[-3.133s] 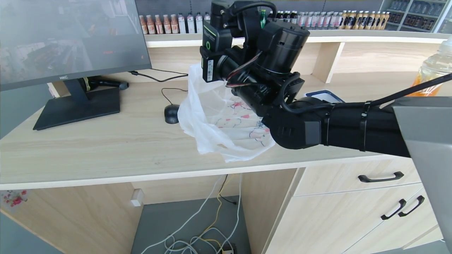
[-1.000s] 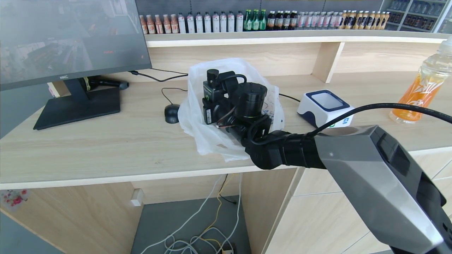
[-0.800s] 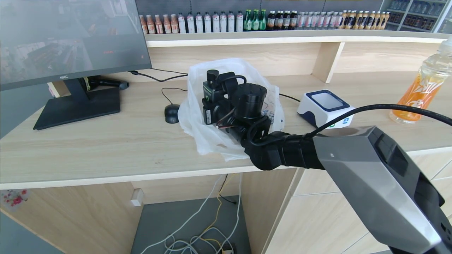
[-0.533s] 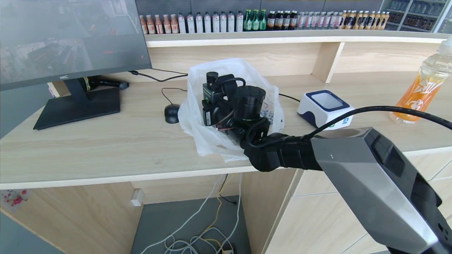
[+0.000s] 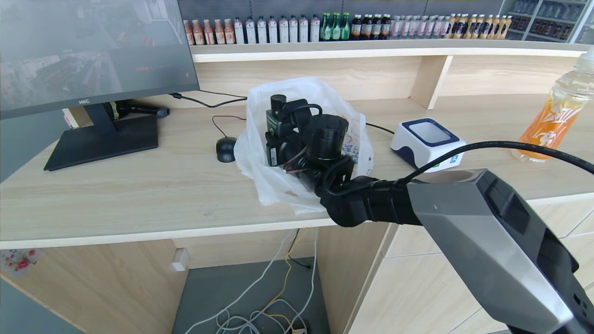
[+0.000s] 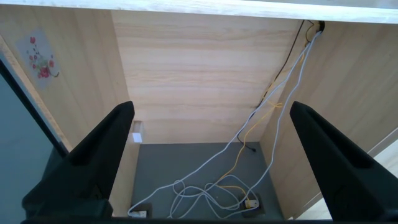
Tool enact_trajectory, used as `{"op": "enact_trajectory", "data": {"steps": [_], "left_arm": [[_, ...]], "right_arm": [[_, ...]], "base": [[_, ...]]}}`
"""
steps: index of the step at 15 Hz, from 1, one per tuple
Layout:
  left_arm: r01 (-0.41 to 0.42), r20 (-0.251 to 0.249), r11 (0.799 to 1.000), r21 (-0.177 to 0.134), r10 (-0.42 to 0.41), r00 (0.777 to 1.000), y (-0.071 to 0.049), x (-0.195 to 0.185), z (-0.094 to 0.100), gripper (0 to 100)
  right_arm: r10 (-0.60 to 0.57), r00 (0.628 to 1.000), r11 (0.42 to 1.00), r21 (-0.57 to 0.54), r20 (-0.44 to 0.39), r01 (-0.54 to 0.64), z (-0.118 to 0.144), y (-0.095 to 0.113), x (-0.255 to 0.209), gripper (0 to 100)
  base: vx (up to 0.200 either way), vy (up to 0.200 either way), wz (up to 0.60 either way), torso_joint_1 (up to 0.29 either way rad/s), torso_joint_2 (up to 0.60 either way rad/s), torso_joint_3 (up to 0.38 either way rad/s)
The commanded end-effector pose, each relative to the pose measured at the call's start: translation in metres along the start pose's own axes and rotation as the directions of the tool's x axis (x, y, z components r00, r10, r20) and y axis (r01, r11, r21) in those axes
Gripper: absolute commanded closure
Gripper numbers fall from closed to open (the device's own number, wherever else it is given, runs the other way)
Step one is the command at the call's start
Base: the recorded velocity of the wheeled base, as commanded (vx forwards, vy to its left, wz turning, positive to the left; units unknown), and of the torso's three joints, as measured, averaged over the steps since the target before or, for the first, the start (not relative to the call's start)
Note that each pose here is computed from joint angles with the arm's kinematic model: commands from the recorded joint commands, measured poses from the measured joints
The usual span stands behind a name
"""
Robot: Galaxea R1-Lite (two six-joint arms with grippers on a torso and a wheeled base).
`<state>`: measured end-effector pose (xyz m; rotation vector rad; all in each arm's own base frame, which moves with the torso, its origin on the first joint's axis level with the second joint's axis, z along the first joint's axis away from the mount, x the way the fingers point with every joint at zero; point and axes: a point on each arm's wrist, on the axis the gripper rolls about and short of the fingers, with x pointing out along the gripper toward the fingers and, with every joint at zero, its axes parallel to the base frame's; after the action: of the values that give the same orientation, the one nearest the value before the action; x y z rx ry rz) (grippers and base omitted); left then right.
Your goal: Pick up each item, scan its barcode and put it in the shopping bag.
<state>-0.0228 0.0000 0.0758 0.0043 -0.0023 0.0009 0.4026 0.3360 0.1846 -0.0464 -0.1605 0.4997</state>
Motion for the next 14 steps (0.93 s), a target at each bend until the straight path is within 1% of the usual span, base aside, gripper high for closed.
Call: {"op": "enact_trajectory", "data": {"steps": [1,11,12,14], "left_arm": [[0.001,0.001,1.0,0.0,-0.001,1.0,0.0,0.0,0.0,0],[-0.001,0.001,1.0,0.0,0.001,1.0,0.0,0.0,0.0,0],[-0.001,0.001,1.0,0.0,0.001,1.0,0.0,0.0,0.0,0],[-0.001,0.001,1.0,0.0,0.001,1.0,0.0,0.0,0.0,0]], "right_arm": [[0.002,1.0,1.0,-0.004,-0.016,-0.002,-0.0072,0.0012,0.0012,100],[0.001,1.0,1.0,0.0,-0.005,-0.001,-0.007,0.0013,0.002,100],[0.0,1.0,1.0,0.001,0.002,0.0,-0.0063,0.0005,0.0021,0],[0.005,1.0,1.0,0.002,0.015,-0.005,-0.005,0.0012,0.002,0]], "base": [[0.0,0.0,0.0,0.0,0.0,0.0],[0.0,0.0,0.0,0.0,0.0,0.0],[0.0,0.0,0.0,0.0,0.0,0.0],[0.0,0.0,0.0,0.0,0.0,0.0]]}}
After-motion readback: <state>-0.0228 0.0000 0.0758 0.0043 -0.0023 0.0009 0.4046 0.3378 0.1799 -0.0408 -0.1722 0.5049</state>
